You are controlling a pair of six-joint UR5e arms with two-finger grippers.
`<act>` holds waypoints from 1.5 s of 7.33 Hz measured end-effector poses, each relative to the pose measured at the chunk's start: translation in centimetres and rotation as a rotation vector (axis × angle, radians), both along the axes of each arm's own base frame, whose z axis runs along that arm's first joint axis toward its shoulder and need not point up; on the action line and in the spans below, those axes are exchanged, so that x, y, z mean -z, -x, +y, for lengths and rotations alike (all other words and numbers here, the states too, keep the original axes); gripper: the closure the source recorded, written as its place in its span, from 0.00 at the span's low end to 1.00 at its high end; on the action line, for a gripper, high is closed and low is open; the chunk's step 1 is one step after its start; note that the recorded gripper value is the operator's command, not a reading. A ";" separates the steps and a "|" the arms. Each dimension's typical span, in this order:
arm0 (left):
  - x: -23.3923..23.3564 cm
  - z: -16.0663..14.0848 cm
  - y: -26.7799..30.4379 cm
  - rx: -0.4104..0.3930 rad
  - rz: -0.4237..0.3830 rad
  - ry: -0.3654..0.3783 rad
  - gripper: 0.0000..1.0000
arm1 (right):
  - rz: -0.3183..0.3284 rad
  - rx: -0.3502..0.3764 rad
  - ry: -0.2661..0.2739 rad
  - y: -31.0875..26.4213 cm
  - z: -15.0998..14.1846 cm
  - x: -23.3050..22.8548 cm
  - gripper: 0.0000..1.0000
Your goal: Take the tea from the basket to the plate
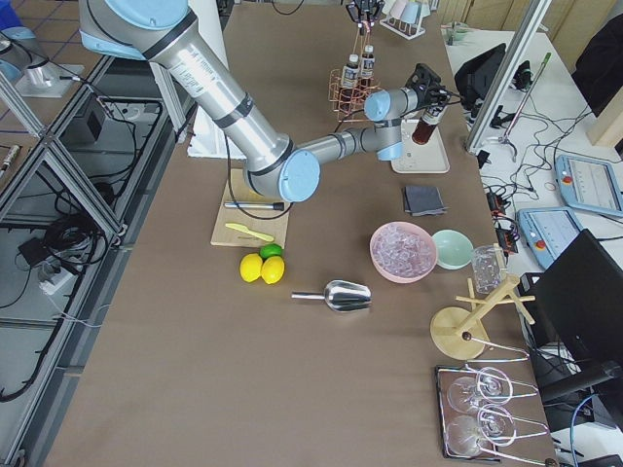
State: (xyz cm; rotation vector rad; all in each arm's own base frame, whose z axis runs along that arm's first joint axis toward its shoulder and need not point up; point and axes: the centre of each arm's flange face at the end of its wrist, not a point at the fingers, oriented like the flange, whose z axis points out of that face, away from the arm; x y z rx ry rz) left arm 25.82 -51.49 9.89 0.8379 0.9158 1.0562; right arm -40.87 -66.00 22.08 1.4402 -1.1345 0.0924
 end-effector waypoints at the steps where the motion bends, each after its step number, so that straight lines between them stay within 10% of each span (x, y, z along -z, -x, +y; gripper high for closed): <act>1: -2.6 -1.4 3.0 0.015 -0.017 0.002 1.00 | 0.006 -0.007 0.014 0.8 0.0 -0.7 1.00; 11: -28.8 -6.8 23.2 -0.125 -0.335 -0.268 1.00 | 0.101 -0.101 0.064 6.0 -0.5 -3.5 1.00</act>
